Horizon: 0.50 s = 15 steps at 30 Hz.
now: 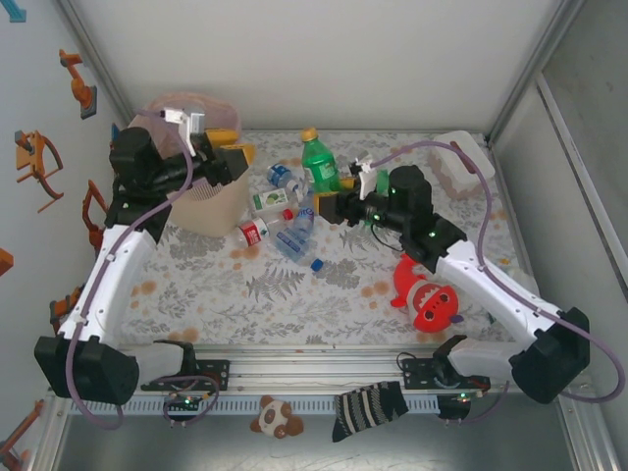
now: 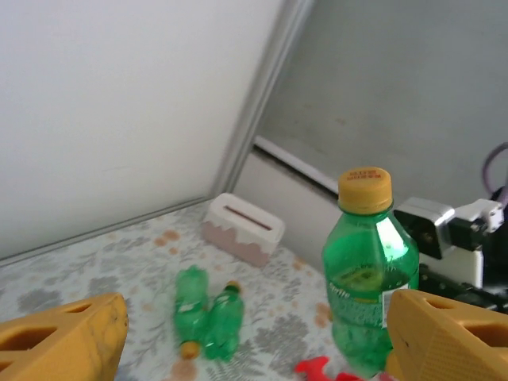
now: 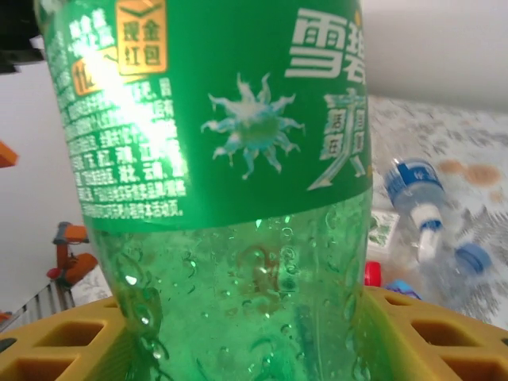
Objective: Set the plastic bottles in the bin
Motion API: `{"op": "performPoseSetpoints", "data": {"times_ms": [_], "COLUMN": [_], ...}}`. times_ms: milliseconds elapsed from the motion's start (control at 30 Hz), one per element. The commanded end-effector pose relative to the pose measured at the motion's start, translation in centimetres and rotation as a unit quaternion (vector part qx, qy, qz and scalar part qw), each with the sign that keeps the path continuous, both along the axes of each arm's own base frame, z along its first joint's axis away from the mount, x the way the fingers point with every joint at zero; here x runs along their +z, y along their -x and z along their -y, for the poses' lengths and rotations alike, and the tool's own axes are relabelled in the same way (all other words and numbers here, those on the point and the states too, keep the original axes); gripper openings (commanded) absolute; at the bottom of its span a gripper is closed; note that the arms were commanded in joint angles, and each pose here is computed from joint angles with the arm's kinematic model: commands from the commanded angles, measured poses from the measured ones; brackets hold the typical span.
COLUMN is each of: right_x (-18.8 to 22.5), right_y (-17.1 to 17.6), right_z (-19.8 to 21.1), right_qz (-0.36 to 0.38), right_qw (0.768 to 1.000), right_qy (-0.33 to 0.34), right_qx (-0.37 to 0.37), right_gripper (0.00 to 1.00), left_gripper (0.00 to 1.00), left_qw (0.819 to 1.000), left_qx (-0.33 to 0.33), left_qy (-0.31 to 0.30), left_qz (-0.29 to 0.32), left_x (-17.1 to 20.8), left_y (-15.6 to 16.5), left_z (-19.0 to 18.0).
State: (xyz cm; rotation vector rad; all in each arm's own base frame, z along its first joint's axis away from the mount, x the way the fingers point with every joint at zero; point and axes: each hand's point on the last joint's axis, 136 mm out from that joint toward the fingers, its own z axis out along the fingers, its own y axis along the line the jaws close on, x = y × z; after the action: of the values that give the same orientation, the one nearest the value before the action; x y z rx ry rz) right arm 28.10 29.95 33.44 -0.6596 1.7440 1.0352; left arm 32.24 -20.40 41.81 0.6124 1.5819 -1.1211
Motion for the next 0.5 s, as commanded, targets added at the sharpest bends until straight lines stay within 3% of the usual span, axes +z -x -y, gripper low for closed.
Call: {"op": "performPoseSetpoints", "data": {"times_ms": [0,200,467], "right_x": [3.6,6.8,9.2], "right_y": [1.9,4.3,6.5], "right_z": [-0.7,-1.2,-1.4], "right_qz": [0.077,0.125,0.159], "right_qw": [0.996,0.986,0.976], "right_qy": [-0.034,-0.074,-0.096], "right_qx": [0.042,0.08,0.11], "right_gripper": [0.46,0.45,0.45], "left_gripper": [0.85,0.91,0.95], "left_qw": [0.995,0.976,0.963], "left_qx": [-0.08,-0.195,-0.242], "left_qy": [0.038,0.041,0.042], "left_qz": [0.046,0.09,0.113], "left_x": [3.7,5.2,6.0], "left_y": [2.7,7.6,10.5], "left_z": [2.6,7.2,10.3]}}
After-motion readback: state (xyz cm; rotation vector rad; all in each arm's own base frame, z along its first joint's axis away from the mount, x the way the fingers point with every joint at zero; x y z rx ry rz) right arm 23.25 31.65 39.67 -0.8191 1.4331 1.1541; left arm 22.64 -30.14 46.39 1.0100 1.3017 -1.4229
